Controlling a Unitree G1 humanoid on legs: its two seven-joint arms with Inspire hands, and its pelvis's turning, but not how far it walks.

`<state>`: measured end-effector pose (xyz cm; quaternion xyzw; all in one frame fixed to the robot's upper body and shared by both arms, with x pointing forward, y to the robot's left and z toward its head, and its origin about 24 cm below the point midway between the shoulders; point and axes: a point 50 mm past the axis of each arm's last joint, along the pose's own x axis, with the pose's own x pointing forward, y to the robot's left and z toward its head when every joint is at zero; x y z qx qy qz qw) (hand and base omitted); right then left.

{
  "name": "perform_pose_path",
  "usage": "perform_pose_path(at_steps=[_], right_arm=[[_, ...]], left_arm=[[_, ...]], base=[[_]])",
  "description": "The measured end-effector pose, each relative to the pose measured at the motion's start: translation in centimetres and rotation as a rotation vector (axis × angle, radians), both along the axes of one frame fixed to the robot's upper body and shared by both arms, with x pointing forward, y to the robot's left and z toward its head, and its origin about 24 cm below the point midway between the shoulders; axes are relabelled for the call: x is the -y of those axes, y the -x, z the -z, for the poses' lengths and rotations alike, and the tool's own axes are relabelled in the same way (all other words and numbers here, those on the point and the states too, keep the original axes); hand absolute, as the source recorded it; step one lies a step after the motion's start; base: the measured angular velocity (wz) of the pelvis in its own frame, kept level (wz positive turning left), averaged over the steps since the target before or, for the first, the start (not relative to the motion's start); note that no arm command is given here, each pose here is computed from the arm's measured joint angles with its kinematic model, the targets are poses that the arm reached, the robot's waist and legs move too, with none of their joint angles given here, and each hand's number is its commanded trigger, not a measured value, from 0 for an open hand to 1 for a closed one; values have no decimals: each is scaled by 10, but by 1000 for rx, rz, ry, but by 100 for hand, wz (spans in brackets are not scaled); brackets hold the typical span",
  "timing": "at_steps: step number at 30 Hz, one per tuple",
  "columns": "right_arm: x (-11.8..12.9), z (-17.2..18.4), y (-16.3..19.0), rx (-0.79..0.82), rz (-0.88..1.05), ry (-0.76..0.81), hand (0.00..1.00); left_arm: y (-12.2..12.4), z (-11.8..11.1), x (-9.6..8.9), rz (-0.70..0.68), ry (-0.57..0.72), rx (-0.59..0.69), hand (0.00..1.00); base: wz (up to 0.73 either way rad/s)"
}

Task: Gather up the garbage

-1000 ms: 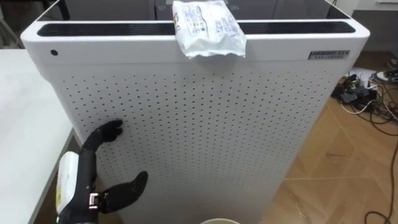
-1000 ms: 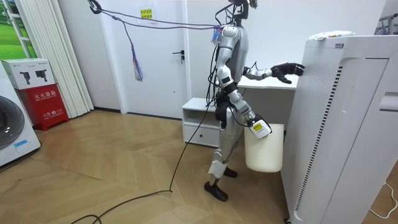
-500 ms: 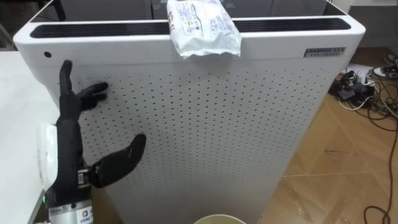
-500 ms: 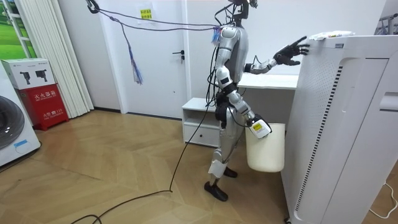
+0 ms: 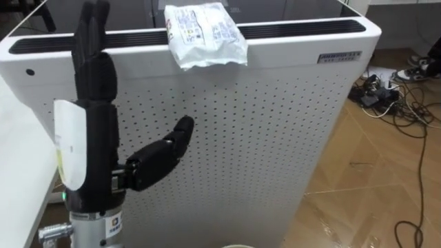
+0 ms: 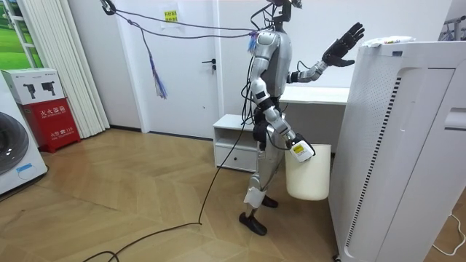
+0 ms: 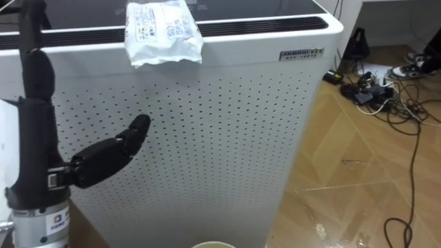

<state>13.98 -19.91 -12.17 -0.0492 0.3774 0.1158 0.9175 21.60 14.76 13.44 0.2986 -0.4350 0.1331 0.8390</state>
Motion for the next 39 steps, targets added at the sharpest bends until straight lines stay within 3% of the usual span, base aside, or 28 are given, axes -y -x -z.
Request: perform_pose_path(at_steps=[13, 24, 39], right_arm=[[3, 2, 7, -23, -9, -2, 100], [2, 2, 7, -28, -24, -18, 100], [8, 2, 7, -43, -13, 4, 100]], left_arm=[[0, 1, 4, 15, -32, -6, 0], [-6, -10, 9, 12, -99, 66, 0], [-8, -12, 4, -26, -140, 78, 0]], base=[[-3], [-1], [0]])
